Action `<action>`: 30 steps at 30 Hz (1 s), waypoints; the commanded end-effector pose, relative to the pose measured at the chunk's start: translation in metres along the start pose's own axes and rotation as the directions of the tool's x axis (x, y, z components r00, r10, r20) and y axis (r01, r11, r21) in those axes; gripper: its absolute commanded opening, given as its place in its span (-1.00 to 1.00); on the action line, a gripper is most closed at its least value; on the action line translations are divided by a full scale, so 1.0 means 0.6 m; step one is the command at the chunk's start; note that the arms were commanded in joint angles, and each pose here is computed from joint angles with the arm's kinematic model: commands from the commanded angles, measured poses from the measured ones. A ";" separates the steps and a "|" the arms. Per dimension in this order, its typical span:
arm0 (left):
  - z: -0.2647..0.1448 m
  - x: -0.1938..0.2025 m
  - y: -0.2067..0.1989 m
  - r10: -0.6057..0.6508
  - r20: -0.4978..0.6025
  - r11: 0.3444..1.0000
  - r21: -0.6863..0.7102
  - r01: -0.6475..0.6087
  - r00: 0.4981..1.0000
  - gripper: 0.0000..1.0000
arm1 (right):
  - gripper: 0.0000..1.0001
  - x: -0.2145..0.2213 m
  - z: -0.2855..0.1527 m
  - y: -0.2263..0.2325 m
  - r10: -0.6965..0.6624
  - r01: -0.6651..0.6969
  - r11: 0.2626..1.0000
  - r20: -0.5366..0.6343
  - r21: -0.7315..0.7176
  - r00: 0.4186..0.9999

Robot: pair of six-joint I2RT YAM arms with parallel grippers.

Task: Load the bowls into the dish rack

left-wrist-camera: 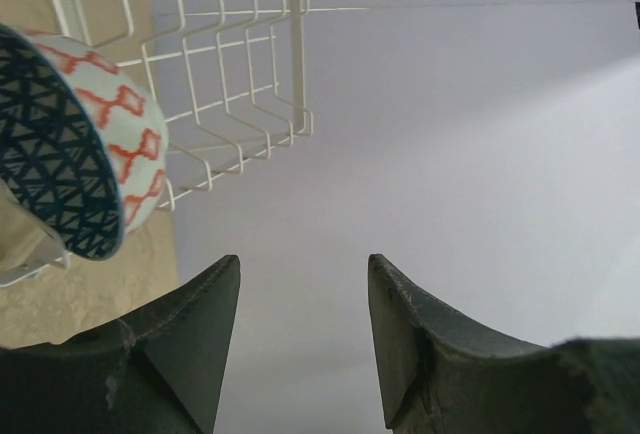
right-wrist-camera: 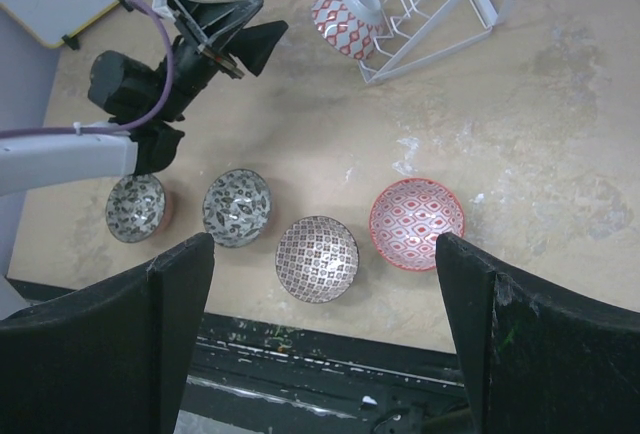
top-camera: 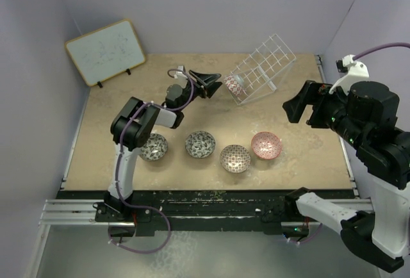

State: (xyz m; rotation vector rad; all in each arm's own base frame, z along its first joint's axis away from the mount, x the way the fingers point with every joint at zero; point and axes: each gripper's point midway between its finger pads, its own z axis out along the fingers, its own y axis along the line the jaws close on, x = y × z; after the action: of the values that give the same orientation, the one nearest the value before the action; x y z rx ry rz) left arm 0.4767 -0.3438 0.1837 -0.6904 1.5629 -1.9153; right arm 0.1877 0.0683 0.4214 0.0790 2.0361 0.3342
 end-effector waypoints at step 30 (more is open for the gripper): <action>-0.274 0.153 -0.075 0.609 -0.494 0.492 -0.378 -0.784 0.621 0.23 | 0.88 -0.015 -0.016 0.017 0.016 -0.011 0.997 0.071 -0.077 0.997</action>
State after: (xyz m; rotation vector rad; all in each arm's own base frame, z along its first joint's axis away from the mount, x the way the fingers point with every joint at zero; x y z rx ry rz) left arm 0.3121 -0.3220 0.2422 0.0409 2.0558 -1.2294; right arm 0.1803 0.0681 0.4284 0.0731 1.9913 0.3707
